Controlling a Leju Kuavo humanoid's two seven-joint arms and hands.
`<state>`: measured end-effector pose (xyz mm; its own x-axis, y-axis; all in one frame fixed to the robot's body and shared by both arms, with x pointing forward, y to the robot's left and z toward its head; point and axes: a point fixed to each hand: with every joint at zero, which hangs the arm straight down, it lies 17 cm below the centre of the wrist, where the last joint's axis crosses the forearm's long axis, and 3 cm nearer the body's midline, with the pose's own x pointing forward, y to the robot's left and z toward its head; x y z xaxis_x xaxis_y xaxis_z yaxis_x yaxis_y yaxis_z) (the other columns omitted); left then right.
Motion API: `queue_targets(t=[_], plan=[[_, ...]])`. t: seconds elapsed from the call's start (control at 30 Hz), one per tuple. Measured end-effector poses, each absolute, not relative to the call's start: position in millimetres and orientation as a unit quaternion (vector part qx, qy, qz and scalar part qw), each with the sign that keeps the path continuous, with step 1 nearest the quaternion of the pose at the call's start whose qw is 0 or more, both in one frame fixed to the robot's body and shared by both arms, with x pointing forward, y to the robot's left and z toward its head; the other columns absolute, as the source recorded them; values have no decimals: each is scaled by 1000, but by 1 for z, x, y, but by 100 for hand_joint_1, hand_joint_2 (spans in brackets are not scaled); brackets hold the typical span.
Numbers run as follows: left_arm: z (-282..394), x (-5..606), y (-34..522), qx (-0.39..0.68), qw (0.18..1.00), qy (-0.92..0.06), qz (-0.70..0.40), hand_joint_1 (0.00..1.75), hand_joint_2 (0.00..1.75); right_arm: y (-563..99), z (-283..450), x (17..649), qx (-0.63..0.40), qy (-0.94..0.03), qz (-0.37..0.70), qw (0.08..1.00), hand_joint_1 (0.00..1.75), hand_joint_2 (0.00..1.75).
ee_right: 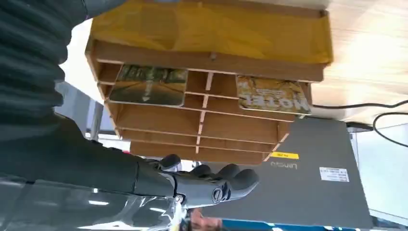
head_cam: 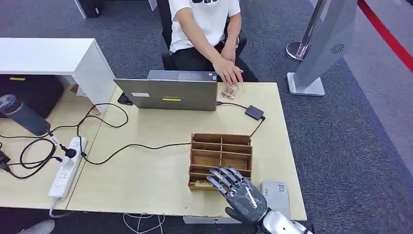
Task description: Pass the card to the sensor for recognition and then transmit it.
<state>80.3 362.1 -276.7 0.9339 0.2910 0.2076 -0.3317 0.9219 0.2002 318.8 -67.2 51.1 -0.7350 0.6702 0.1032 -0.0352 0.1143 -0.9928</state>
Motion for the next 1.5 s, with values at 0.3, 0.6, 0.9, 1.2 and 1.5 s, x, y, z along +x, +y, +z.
queue_targets(t=[0.3, 0.6, 0.9, 1.2, 1.5], plan=[[-277, 78, 361, 120, 974, -85, 174, 0, 175, -48, 59, 318, -212, -706, 579, 349, 0, 175], [-277, 77, 360, 120, 972, -84, 186, 0, 175, -47, 66, 326, -220, -707, 546, 391, 0, 175], [-278, 76, 357, 121, 970, -81, 192, 0, 175, -59, 89, 341, -288, -708, 513, 390, 0, 175], [-278, 76, 356, 120, 971, -81, 192, 0, 175, -62, 97, 348, -299, -711, 491, 405, 0, 175], [-278, 76, 354, 120, 971, -81, 190, 0, 175, -60, 88, 348, -294, -703, 497, 415, 0, 175]])
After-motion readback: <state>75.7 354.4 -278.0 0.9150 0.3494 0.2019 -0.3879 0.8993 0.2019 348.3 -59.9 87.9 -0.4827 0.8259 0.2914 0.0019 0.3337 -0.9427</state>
